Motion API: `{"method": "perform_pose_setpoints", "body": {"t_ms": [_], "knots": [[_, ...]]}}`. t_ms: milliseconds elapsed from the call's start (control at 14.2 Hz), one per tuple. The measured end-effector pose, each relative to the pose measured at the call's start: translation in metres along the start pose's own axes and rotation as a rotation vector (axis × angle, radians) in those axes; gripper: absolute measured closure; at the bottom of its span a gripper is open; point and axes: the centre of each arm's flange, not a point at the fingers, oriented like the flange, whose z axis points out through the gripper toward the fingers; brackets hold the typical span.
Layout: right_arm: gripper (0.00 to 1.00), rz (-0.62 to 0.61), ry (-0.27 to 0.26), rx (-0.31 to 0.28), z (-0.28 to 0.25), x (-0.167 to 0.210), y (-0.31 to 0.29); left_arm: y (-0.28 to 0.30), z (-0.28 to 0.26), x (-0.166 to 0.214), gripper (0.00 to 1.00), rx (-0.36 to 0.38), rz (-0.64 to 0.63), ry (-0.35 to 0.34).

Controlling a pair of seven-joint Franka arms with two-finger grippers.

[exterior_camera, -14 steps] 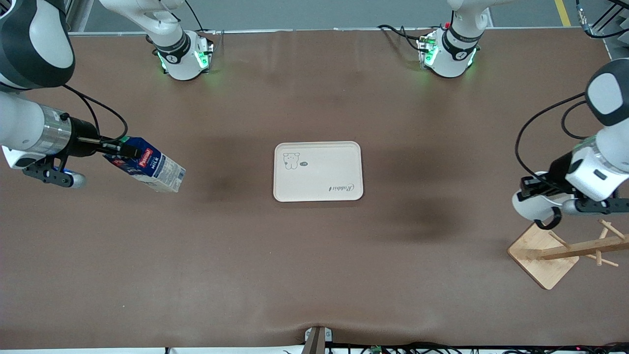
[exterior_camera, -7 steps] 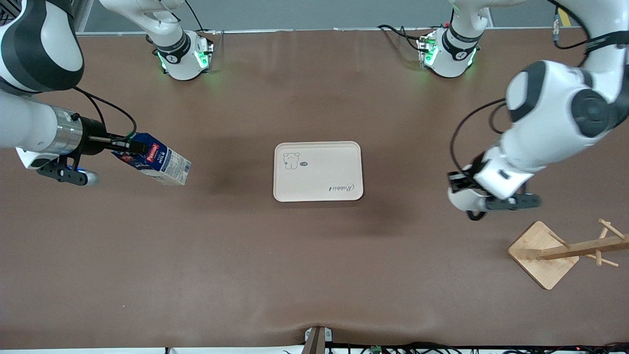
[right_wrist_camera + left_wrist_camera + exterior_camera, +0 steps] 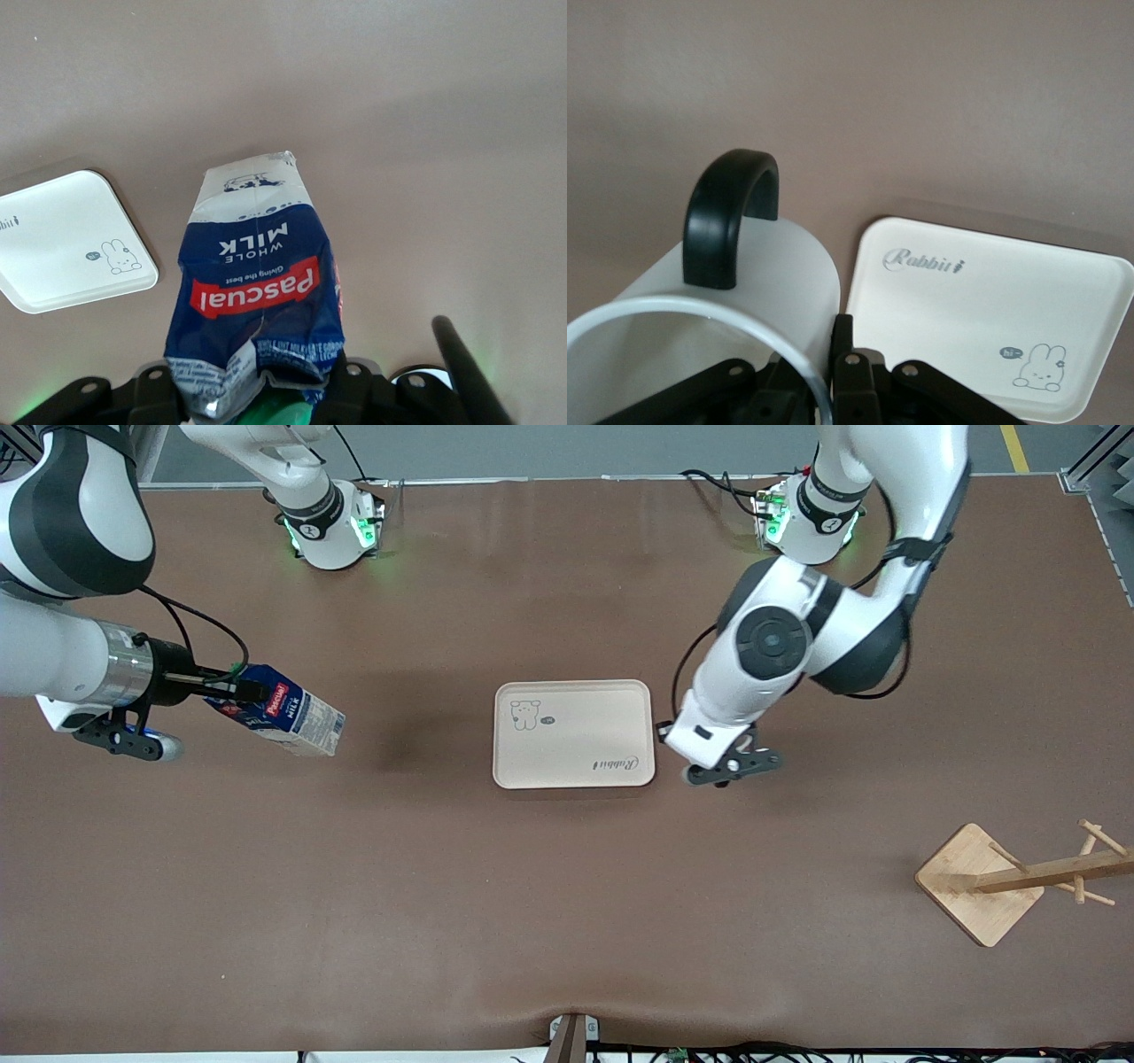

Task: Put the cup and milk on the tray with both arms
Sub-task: 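Carry the mug onto the tray while the right gripper lifts the milk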

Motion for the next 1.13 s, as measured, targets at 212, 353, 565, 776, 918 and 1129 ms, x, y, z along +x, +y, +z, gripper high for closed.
{"method": "perform_pose_setpoints", "body": {"t_ms": [212,353,565,776,918,1129], "knots": [[0.44,0.0,-0.003,-0.001,0.001,0.0,0.0,0.024,0.031,-0.01,0.94,-0.005,-0.029,-0.011],[0.44,0.001,-0.01,-0.003,0.003,0.0,0.0,0.044,0.051,-0.025,0.94,-0.004,-0.067,-0.02],[0.44,-0.008,-0.032,-0.013,0.015,-0.002,-0.005,0.07,0.079,-0.044,0.94,-0.023,-0.123,-0.018],[0.44,-0.013,-0.052,-0.025,0.026,-0.005,-0.011,0.083,0.111,-0.054,0.94,-0.02,-0.165,-0.034],[0.44,0.024,-0.059,-0.033,0.031,-0.009,-0.02,0.089,0.131,-0.059,0.94,-0.025,-0.188,-0.039],[0.44,0.046,-0.06,-0.055,0.039,-0.022,-0.05,0.091,0.149,-0.059,0.94,-0.024,-0.205,-0.047]]}}
